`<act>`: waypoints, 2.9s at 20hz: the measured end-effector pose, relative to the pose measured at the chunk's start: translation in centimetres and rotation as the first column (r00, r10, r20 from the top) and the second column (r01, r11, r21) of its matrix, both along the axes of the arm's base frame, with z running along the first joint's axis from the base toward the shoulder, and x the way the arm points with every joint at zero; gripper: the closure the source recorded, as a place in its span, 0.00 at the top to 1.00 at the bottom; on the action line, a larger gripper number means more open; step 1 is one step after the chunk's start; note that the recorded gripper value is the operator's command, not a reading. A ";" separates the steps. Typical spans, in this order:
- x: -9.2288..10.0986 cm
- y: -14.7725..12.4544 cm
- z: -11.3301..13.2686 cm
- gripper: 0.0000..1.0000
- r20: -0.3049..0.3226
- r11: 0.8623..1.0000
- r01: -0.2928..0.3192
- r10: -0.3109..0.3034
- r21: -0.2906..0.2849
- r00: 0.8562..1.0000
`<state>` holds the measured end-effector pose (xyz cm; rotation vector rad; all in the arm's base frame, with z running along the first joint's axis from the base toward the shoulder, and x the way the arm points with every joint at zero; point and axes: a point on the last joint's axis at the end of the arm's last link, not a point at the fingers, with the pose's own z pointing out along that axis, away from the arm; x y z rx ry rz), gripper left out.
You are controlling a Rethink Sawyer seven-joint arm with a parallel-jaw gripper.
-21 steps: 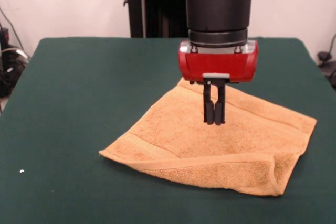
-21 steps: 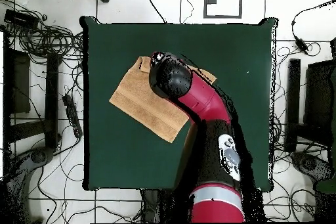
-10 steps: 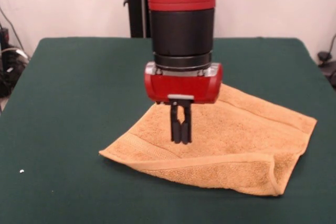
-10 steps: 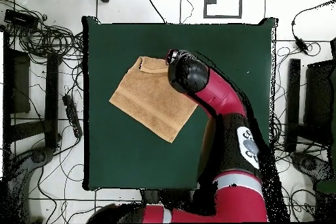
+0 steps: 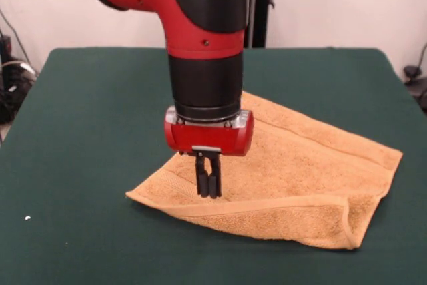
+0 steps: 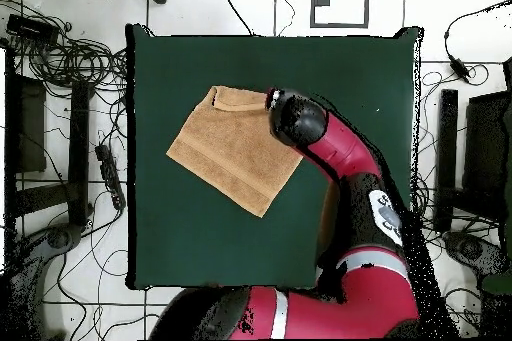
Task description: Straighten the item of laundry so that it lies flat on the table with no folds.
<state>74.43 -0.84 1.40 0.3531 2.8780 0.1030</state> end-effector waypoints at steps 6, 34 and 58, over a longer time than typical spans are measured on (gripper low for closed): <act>-0.7 1.3 -2.6 0.00 -0.023 0.999 -0.015 0.015 0.032 1.000; -1.9 2.6 -1.7 0.00 -0.003 0.997 -0.057 0.057 0.048 0.998; -7.1 -5.1 -3.0 0.00 -0.043 1.000 -0.026 0.025 -0.005 0.999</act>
